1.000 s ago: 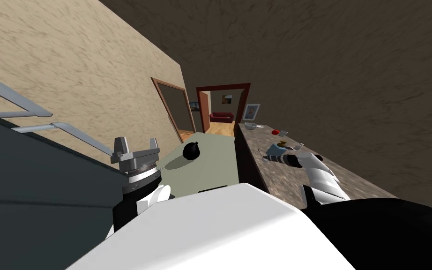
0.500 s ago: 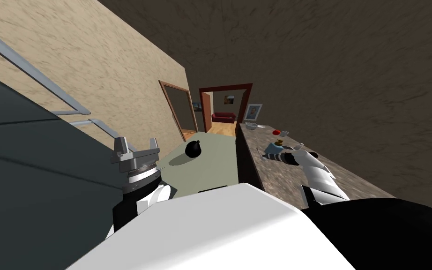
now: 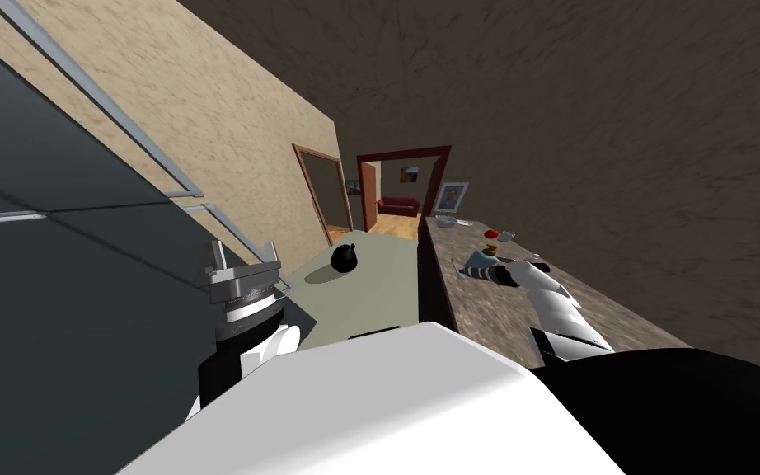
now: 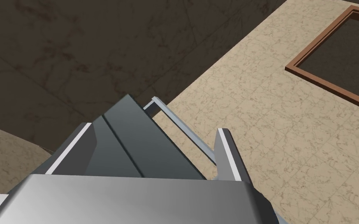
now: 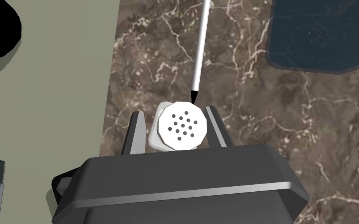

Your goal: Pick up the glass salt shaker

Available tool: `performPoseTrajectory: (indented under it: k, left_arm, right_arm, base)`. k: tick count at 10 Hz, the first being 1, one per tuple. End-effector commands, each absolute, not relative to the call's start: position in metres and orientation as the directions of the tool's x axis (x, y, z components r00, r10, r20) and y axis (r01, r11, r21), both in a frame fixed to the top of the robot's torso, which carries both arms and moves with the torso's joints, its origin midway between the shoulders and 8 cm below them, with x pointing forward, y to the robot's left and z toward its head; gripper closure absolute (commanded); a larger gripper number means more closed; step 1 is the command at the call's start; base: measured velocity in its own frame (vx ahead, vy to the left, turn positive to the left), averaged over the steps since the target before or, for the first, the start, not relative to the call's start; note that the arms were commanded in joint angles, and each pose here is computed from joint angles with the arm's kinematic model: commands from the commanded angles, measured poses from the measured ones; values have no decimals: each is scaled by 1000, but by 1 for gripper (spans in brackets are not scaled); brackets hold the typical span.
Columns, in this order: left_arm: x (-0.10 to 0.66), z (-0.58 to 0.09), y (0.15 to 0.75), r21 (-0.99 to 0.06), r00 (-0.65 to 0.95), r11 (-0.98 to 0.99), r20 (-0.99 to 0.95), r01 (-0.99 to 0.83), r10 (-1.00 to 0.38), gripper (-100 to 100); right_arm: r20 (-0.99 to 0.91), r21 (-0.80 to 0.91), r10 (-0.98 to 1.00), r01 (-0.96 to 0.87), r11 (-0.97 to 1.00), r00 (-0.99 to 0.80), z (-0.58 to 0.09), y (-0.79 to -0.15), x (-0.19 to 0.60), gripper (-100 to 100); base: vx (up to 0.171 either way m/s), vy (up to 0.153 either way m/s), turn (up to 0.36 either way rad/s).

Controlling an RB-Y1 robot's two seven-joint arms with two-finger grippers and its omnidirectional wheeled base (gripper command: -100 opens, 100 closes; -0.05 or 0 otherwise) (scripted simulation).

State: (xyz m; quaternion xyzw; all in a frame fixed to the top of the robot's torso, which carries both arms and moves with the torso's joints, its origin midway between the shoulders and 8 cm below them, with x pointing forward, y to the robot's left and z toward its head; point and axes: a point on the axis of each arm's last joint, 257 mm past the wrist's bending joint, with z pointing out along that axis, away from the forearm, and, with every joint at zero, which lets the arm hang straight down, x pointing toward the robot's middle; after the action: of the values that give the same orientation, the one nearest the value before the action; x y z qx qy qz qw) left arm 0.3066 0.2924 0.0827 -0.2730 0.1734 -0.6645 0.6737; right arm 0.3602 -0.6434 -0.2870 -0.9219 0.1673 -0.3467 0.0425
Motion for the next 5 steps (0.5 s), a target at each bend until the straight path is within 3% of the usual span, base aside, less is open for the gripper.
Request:
performPoseTrajectory:
  k: [1,4,5]
  left_arm:
    - [307,83,292,-598,57,-32,129,801,-990,0]
    - [307,83,292,-598,57,-32,129,801,-990,0]
    - [307,83,292,-598,57,-32,129,801,-990,0]
  right_arm:
    - [625,-203,-355,-295,-934,695,-286,-642,363,100]
    - [628,-204,-361,-302,-931,690,-285,-640,368,100]
    - [628,-205,-363,-303,-931,689,-285,-640,368,0]
  base:
    - [-99,-23,63]
    - [-73,-22,43]
    - [-7,-2,-4]
